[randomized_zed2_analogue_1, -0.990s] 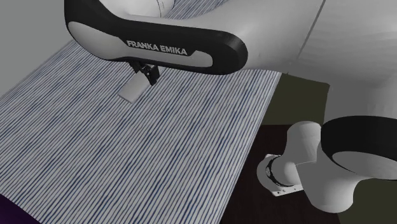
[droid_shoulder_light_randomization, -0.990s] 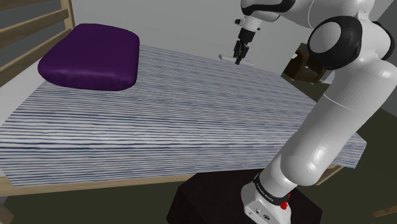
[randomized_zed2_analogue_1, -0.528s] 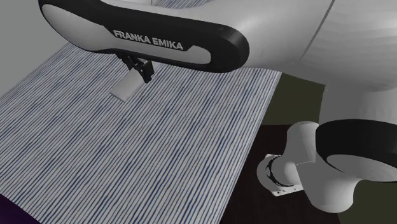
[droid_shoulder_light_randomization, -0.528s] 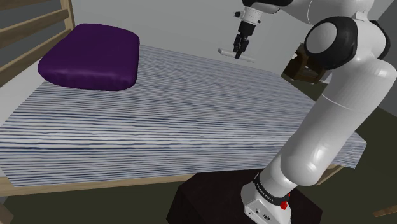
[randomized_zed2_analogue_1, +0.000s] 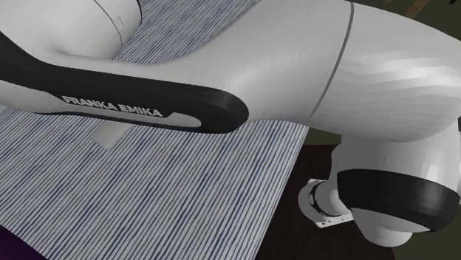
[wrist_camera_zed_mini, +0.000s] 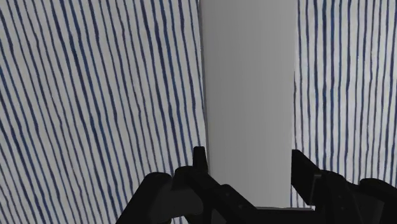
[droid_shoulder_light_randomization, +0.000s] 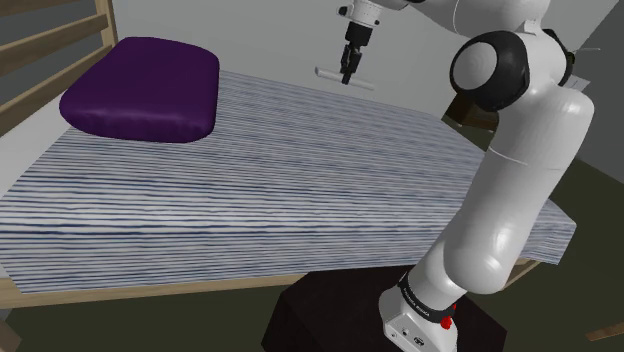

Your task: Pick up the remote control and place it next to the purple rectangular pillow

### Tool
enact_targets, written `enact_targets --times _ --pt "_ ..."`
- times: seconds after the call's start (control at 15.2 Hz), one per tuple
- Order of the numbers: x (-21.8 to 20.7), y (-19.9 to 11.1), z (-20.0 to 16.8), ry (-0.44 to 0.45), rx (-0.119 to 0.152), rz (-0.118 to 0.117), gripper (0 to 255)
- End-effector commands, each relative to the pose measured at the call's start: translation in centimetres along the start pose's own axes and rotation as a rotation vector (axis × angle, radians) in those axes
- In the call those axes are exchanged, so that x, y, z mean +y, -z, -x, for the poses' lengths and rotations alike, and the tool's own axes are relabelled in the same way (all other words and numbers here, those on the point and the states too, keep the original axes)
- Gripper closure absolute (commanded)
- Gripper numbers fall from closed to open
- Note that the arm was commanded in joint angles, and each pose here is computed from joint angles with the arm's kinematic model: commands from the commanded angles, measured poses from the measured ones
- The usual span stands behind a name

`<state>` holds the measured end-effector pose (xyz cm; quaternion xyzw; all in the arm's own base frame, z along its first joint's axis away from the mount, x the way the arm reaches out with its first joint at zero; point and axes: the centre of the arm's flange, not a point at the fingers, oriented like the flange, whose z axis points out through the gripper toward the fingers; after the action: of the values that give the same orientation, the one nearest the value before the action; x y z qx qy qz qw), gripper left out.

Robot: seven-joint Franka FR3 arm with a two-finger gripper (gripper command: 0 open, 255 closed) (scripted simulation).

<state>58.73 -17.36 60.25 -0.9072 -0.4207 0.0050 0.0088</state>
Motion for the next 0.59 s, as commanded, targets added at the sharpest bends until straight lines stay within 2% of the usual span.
enact_targets --times 0.0,0.53 --pt "-0.2 -0.3 -2.7 -0.001 0.001 0.0 255" --pt "-0.6 -0.2 -13.3 -0.001 0.001 0.0 255"
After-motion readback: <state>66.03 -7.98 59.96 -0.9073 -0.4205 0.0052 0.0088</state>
